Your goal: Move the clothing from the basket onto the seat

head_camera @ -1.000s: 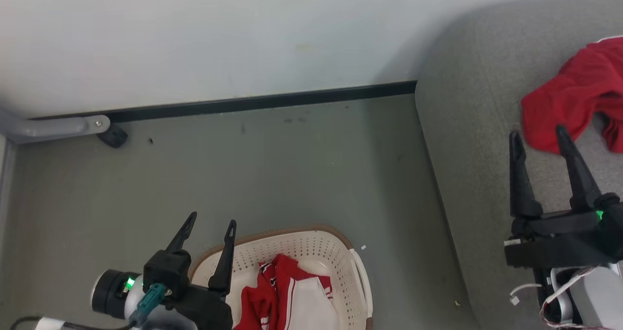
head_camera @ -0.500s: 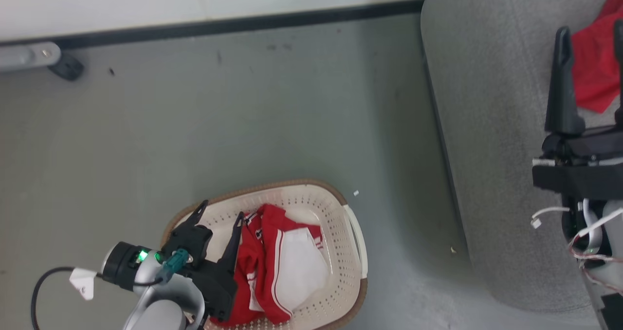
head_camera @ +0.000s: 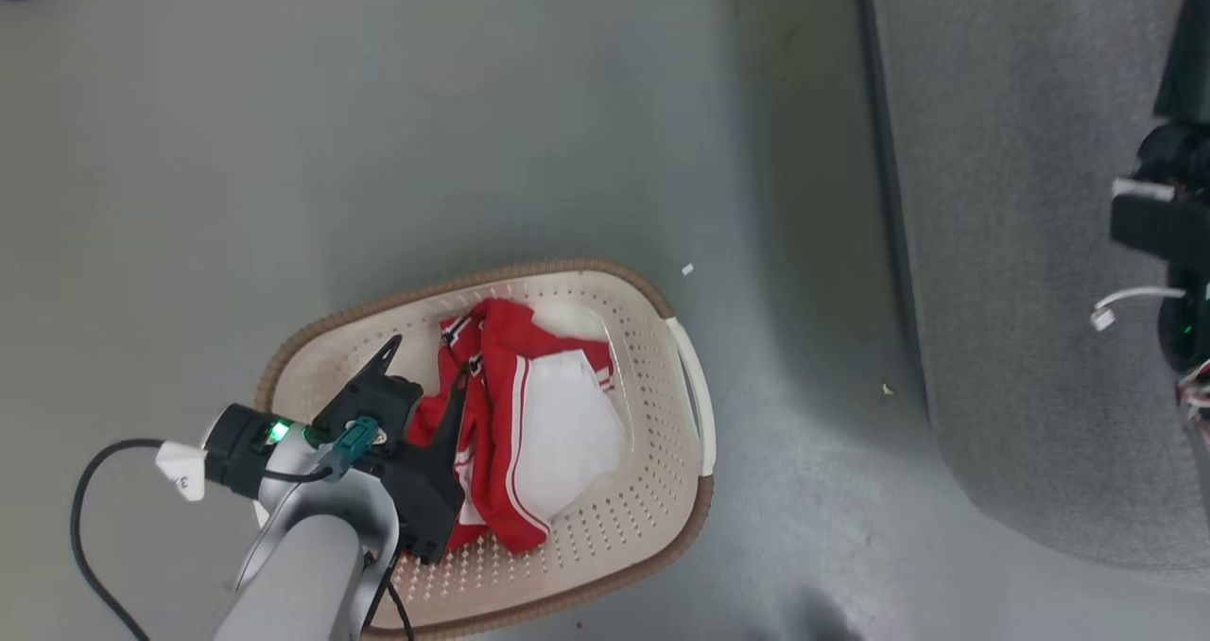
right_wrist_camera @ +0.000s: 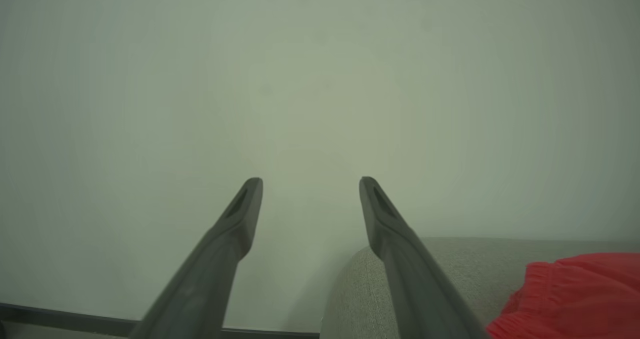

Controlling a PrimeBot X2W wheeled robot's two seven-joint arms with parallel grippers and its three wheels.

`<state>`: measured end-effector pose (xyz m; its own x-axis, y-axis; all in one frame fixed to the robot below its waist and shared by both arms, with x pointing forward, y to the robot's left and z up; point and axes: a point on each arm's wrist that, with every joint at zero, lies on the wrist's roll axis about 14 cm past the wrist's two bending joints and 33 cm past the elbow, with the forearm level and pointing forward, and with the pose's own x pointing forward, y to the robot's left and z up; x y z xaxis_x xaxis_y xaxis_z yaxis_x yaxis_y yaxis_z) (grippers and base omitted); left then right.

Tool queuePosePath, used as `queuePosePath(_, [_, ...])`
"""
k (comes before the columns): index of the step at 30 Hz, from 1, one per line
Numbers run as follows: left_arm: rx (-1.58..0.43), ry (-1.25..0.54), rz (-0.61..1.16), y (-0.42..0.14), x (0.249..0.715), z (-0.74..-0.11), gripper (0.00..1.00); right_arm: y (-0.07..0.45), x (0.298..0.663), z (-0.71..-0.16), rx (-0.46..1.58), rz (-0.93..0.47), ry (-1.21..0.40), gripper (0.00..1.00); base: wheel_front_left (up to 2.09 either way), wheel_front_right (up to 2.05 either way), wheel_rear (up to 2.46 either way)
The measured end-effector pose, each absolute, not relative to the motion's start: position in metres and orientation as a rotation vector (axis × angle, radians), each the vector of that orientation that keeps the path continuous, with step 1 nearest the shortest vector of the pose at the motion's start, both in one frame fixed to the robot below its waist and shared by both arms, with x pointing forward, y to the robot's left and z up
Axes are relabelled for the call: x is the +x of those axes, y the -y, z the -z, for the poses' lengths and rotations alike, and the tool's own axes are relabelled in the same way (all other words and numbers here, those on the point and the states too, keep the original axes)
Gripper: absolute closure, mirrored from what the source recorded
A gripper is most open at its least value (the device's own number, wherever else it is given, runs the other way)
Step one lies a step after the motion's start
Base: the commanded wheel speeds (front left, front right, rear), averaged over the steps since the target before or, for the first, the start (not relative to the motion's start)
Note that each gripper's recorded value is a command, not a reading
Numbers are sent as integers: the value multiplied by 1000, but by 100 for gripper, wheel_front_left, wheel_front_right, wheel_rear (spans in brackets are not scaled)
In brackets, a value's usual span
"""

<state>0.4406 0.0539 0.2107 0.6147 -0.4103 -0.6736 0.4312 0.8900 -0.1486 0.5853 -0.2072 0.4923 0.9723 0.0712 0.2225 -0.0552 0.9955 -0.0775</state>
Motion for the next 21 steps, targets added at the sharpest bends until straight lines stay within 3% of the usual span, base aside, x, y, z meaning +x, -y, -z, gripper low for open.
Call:
queuePosePath(13, [126,-943,589,-59,391,-155,0,206,610,-447,-90,-83,168,0,0,0,0])
queuePosePath(21, [205,-982,597,-77,387,-146,0,196,612,-447,-78,-107,170,0,0,0,0])
